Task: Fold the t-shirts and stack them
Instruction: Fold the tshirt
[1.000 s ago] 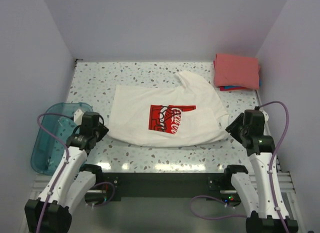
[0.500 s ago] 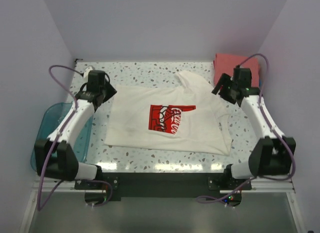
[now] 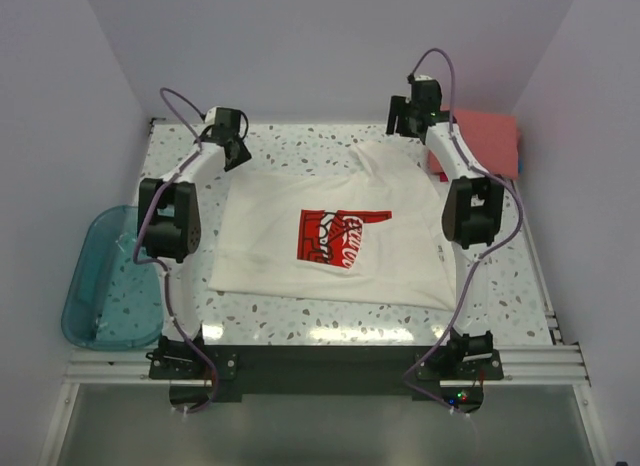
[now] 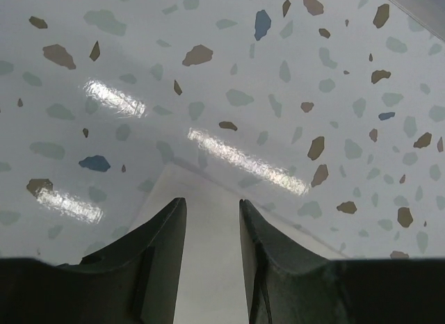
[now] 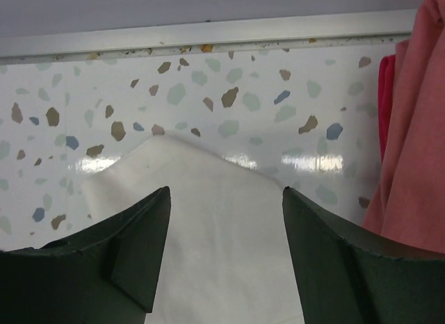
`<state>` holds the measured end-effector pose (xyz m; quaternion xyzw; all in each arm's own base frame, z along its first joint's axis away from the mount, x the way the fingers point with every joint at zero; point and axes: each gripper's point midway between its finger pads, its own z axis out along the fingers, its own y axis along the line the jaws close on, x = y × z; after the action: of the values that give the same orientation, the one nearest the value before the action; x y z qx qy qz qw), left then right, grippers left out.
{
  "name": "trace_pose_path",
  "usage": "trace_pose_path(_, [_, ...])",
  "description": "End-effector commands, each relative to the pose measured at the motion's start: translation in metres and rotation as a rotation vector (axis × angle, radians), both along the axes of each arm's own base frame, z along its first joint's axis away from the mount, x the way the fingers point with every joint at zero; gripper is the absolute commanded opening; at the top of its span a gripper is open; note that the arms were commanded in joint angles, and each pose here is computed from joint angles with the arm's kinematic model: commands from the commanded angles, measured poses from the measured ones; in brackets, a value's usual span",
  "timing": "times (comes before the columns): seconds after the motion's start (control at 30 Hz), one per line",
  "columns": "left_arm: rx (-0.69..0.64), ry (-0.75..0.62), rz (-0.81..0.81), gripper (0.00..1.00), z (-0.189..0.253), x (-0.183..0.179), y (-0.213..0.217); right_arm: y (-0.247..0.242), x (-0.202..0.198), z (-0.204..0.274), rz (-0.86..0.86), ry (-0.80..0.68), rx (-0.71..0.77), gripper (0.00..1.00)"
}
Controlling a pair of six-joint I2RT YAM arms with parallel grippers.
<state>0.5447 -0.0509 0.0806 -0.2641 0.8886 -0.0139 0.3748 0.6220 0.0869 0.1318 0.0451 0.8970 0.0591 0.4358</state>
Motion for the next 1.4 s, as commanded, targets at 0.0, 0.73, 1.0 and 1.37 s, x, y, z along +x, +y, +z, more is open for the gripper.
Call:
trace_pose_path(0.0, [0.044,-0.025,-0.006,0.41,0.007,0.023,0.008,-0.017,0.024,0.011,0.019,-0.056,-0.129,0.69])
trace_pose_path(0.73, [0.074,0.068,0.013,0.45,-0.045,0.017,0.016,-0.022,0.025,-0.073,0.068,0.071,-0.143,0.69])
trace_pose_path(1.0, [0.064,0.066,0.017,0.45,-0.046,0.018,0.017,-0.012,0.012,-0.099,0.1,0.13,-0.095,0.66])
trace_pose_path(1.37, [0.053,0.063,0.03,0.42,-0.046,0.017,0.021,-0.011,0.009,-0.099,0.085,0.137,-0.078,0.25])
